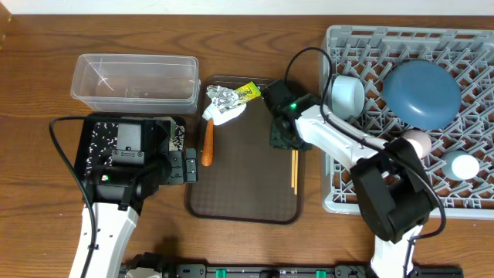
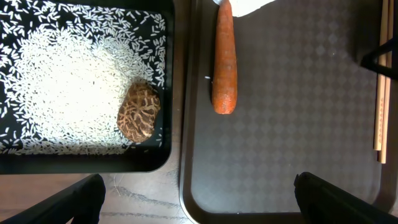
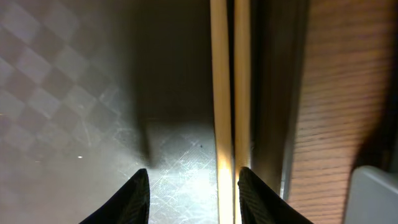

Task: Sort waste into correct bins and load items into the dishwasher rack
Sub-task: 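Reach the right gripper to the chopsticks on the brown tray and grasp one, then carry the chopstick with the right gripper and drop it into the rack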

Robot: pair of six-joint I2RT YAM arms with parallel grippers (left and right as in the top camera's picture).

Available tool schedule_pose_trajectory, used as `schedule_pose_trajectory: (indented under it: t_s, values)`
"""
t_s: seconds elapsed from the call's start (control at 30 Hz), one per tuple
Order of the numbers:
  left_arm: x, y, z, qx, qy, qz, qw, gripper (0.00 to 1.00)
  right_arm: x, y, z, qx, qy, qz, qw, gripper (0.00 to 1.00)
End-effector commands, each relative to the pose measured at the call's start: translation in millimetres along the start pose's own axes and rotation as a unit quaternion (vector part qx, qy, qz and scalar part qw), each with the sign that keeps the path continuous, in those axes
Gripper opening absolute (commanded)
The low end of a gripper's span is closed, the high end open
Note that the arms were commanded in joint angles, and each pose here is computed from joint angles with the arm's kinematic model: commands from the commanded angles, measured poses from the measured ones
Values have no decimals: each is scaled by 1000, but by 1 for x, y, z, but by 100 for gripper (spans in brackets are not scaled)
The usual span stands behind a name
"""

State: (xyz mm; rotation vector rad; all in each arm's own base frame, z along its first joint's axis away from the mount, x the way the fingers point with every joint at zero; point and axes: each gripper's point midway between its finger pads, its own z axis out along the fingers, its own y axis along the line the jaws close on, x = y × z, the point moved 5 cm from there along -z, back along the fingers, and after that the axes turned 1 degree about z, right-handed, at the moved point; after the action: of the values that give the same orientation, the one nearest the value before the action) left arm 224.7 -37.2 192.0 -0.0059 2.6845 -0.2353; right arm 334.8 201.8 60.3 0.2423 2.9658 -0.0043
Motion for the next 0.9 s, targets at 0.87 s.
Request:
schedule_pose_trajectory:
  t_s: [0.87]
  values:
    - [-5,1,-6,-2,-12,-4,1000,98,-22,13,-71,-104,-46,-86,990,1]
